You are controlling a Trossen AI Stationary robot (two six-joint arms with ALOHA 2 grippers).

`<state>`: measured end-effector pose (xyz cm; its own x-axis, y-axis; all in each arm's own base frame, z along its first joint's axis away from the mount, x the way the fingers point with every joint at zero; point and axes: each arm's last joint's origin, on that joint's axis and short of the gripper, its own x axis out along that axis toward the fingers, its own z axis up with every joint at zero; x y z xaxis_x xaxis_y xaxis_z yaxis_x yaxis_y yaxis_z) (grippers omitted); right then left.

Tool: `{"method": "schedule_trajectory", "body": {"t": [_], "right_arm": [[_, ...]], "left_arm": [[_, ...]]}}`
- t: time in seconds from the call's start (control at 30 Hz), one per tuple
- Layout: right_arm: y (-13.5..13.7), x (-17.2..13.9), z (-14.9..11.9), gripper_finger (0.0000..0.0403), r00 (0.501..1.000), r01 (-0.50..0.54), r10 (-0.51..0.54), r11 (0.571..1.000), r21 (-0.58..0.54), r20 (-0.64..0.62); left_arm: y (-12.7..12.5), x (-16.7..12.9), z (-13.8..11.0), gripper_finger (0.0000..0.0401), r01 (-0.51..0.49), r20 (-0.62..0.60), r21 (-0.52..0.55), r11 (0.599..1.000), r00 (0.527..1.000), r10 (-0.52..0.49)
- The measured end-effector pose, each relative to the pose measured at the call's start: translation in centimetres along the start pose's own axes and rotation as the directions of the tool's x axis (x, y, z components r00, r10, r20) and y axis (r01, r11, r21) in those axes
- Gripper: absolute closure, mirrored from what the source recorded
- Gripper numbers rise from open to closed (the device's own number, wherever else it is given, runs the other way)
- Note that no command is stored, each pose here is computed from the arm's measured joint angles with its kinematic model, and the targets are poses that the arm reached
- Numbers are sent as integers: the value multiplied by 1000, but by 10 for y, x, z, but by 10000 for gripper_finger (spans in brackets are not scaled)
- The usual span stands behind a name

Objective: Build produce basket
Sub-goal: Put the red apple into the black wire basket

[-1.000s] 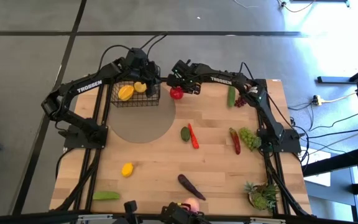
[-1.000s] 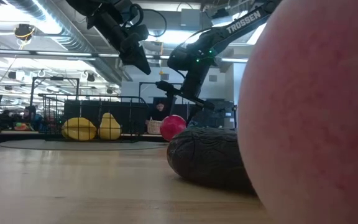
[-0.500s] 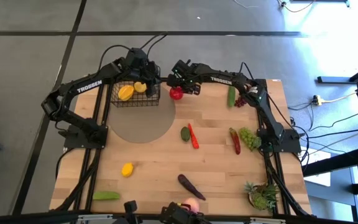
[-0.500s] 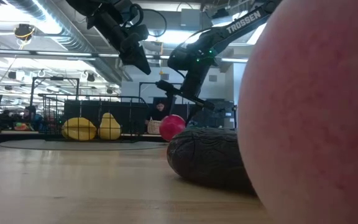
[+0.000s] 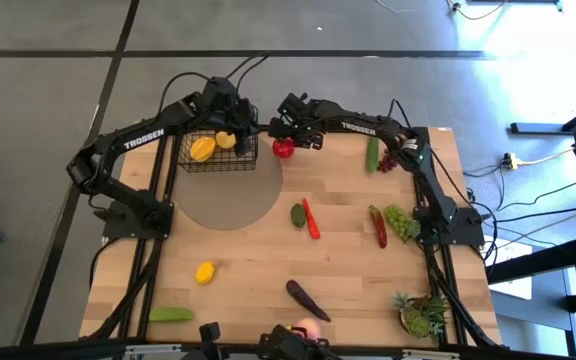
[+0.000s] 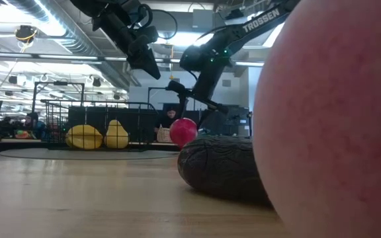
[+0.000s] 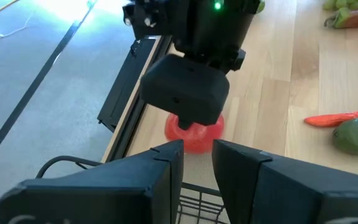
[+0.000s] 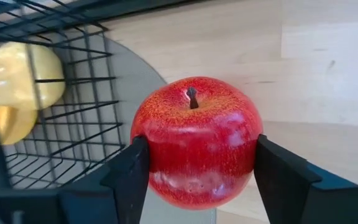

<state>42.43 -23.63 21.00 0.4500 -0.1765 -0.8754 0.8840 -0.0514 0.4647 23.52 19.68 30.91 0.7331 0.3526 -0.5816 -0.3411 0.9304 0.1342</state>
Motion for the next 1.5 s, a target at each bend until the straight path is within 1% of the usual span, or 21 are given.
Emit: {"method": "schedule_trajectory", "body": {"t": [0.13,0.23,0.4,0.57,0.73,0.87,1.03,1.2,1.37,1.43,1.5], "right_arm": [[1,-1,0,171,1000,-5,5,1000,-3,3],[0,-1,0,173,1000,-3,3,1000,-29,0],[2,-1,-3,175,1000,8,-5,995,-100,21],[4,-1,-7,175,997,36,-22,983,-182,79],[6,-1,-10,175,996,45,-22,965,-259,92],[7,0,-13,174,991,75,-35,942,-326,127],[7,0,-12,174,990,83,-33,920,-382,135],[9,0,-11,174,990,67,-8,909,-411,144],[12,-1,-11,174,988,55,16,891,-451,153],[16,-7,-9,174,985,59,25,880,-471,170],[22,-19,-7,174,980,61,43,866,-496,195]], "left_arm": [[0,0,0,326,0,0,0,1000,1000,0],[0,0,0,326,0,0,0,1000,1000,0],[0,0,0,326,0,0,0,1000,1000,0],[0,0,0,326,0,0,0,1000,1000,0],[0,0,0,326,0,0,0,1000,1000,0],[0,0,0,326,0,1,1,1000,1000,0],[0,0,1,326,-2,6,1,1000,1000,2],[1,0,1,326,-7,14,1,1000,1000,7],[-1,-1,-1,326,1,-14,-37,999,1000,-1],[-1,-9,0,326,-5,-12,-45,999,1000,5],[-2,-20,3,326,-32,10,-42,999,999,33]]}}
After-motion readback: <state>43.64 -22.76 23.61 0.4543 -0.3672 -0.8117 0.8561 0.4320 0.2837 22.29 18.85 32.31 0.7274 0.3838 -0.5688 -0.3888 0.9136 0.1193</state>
